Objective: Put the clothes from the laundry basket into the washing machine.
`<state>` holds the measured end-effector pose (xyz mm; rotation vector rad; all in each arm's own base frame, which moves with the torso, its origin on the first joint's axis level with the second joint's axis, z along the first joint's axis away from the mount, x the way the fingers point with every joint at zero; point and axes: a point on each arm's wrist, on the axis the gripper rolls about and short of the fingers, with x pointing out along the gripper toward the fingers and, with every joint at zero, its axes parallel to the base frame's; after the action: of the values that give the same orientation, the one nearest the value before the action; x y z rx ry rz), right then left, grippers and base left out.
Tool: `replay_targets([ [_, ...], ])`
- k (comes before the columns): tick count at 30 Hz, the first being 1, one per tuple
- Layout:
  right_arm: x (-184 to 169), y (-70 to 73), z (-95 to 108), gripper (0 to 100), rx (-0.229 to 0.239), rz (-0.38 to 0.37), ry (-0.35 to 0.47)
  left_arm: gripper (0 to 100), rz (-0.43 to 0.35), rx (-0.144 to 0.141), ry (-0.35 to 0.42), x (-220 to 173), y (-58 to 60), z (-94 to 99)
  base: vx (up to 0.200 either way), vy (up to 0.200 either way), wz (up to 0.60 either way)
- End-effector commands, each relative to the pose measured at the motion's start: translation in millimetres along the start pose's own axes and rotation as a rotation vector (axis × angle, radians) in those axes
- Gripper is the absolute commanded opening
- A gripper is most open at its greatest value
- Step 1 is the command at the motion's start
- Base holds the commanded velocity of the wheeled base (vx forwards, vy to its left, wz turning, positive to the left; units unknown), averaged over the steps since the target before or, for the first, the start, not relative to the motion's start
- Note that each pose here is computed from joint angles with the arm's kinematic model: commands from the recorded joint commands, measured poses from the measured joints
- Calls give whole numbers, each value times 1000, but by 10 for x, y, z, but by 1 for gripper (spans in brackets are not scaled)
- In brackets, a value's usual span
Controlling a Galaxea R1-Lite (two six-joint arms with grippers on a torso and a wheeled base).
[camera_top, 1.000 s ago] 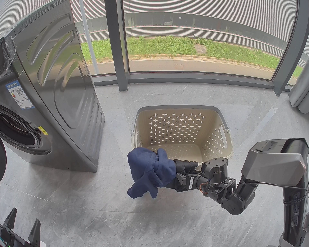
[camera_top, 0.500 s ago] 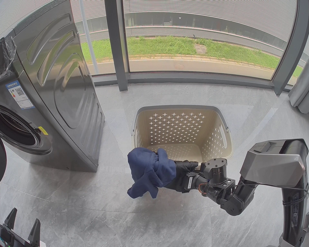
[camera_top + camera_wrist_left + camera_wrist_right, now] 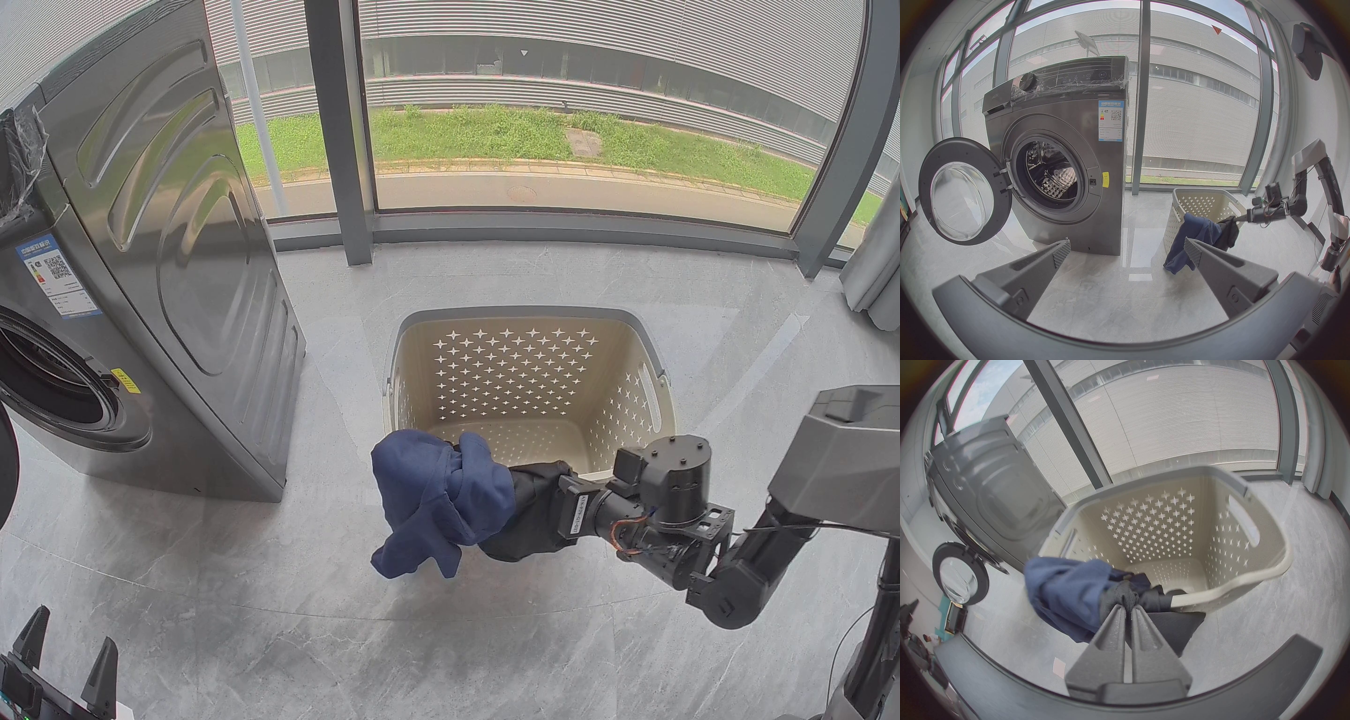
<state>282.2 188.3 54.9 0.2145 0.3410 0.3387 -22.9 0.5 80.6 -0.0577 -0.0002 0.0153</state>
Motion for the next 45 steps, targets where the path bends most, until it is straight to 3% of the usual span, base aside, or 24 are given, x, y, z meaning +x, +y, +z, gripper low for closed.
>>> replay_targets([
  [1,-601,121,522,0,32,57,-167,100,0,-1,3,2,3,-47,0,0,0],
  [8,-1063,113,788,0,50,105,-268,100,-1,-1,4,2,3,-49,0,0,0],
  [12,-1261,206,847,0,45,169,-298,100,0,-1,4,2,3,-49,0,0,0],
  [23,-1242,198,777,0,37,179,-257,100,0,-1,4,2,3,-49,0,0,0],
  [30,-658,59,473,0,24,89,-129,100,0,-1,4,2,3,-49,0,0,0],
  [35,-462,-3,404,0,21,101,-148,100,0,-1,4,2,3,-49,0,0,0],
  [37,-352,-89,322,0,14,78,-119,100,0,-1,4,2,3,-49,0,0,0],
  [45,-124,-203,-25,0,-32,30,-11,100,0,-1,4,2,3,-49,0,0,0],
])
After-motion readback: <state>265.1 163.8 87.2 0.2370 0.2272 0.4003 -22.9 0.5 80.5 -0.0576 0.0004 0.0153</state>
